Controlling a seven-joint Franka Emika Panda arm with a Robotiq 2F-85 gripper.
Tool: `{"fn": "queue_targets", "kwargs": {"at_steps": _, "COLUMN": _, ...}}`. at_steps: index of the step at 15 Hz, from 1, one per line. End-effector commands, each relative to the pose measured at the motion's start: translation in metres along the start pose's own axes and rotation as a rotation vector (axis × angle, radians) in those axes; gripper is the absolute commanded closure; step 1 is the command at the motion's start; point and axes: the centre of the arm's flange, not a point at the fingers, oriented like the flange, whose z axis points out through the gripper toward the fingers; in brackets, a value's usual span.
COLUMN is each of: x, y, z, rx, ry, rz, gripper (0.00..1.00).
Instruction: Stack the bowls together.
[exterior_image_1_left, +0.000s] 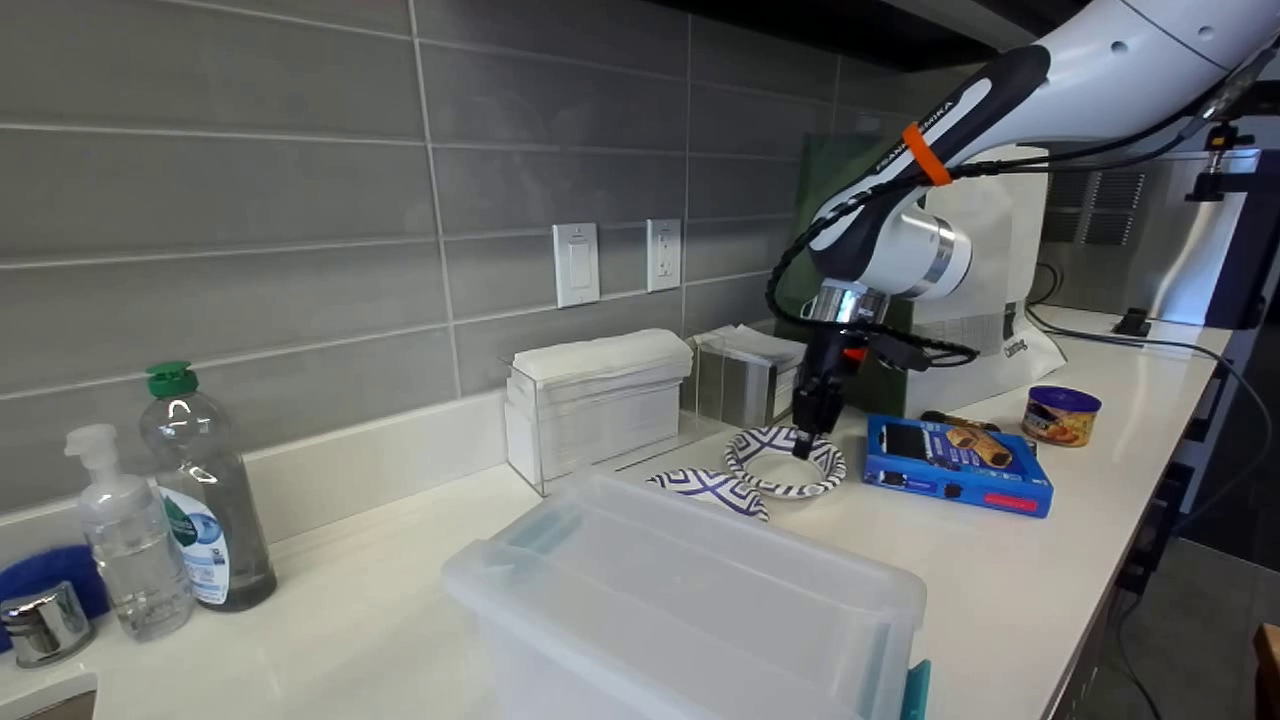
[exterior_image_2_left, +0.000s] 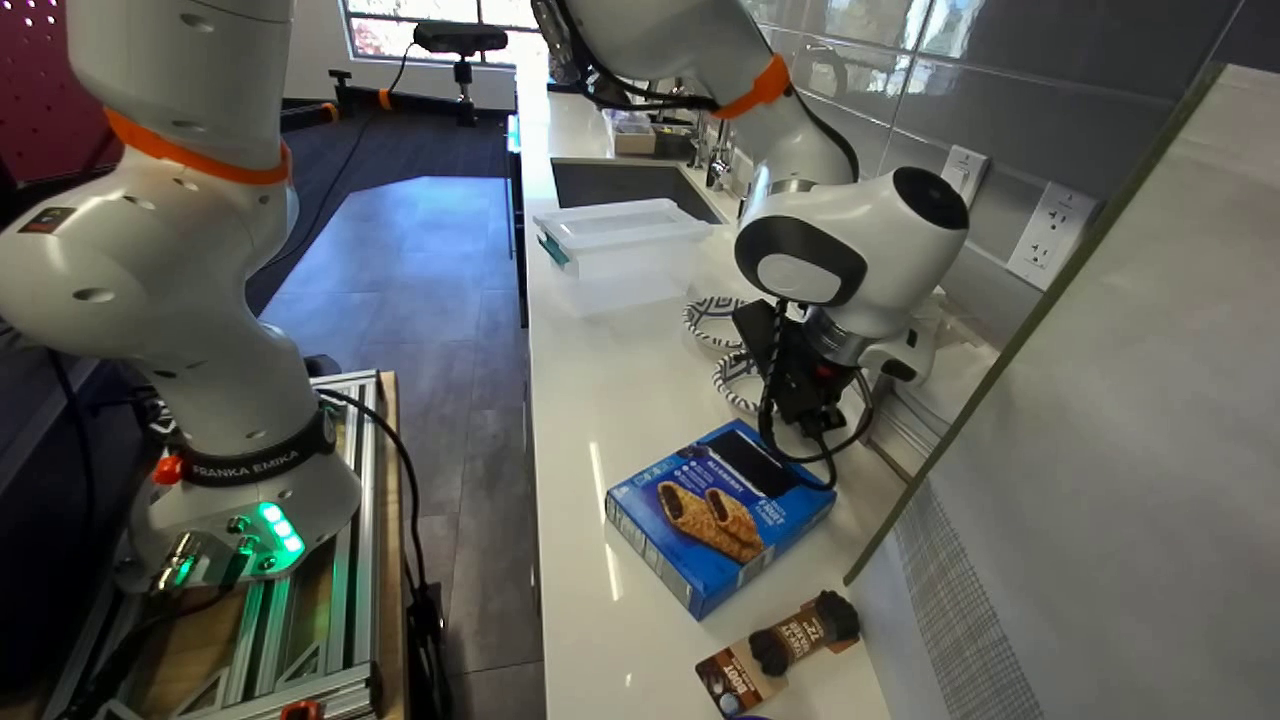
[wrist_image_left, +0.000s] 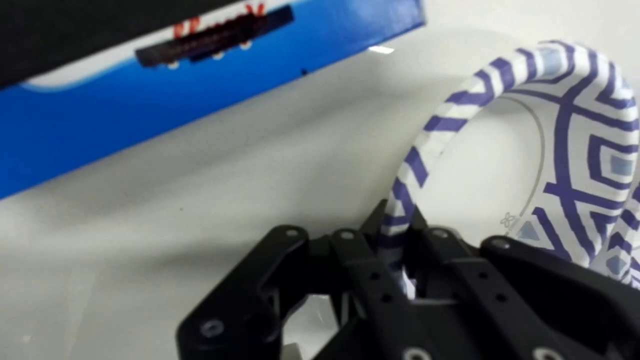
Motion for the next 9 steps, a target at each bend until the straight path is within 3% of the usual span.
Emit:
{"fn": "queue_targets", "kwargs": {"at_steps": 1, "x": -0.012, "y": -0.015, "z": -0.024, "rx": 0.012, "ry": 0.013, "rz": 0.005, "gripper": 0.98}}
{"fn": "queue_targets", "kwargs": {"at_steps": 6, "x": -0.010, "y": -0.031, "z": -0.055, "rx": 0.039, "ry": 0.049, "rz": 0.013, "gripper": 0.98}}
{"fn": "queue_targets", "kwargs": {"at_steps": 9, "x": -0.019, "y": -0.053, "z": -0.056, "rx": 0.124, "ry": -0.028, "rz": -0.004, "gripper": 0.98}}
